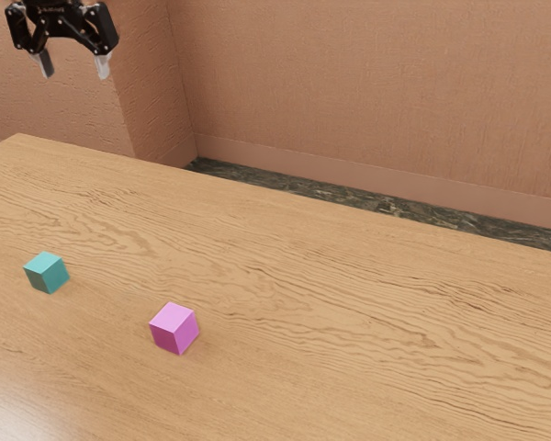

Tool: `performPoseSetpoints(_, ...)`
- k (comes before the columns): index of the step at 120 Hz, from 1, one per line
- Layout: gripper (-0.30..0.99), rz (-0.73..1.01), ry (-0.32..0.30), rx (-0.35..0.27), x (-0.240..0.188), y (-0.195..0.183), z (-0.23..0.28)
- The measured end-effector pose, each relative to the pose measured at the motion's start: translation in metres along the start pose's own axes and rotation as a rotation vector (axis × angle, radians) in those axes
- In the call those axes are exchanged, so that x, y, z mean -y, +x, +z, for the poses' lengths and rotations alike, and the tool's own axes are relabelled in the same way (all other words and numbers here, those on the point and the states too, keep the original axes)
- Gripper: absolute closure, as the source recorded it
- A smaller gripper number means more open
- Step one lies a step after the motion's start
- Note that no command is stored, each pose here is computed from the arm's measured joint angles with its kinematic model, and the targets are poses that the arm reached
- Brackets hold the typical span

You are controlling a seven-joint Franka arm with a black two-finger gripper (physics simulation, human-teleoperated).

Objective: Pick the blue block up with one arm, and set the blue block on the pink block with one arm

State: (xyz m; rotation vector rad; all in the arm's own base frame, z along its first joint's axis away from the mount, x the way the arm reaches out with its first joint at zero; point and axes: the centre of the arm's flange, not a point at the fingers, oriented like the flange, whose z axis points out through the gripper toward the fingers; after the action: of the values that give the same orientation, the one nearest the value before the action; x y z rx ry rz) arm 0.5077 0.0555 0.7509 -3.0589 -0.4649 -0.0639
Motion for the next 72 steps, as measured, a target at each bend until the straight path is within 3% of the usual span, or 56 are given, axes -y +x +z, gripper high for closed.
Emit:
performPoseSetpoints(12,0.00,-0.007,-0.006,0.060,0.008,-0.008,0.059)
performPoseSetpoints(33,0.00,0.024,0.002,0.086,0.003,-0.033,0.145)
performPoseSetpoints(55,0.00,0.042,0.044,0.042,0.020,-0.021,0.209)
performPoseSetpoints(72,0.00,0.074,0.074,-0.007,0.037,-0.001,0.229)
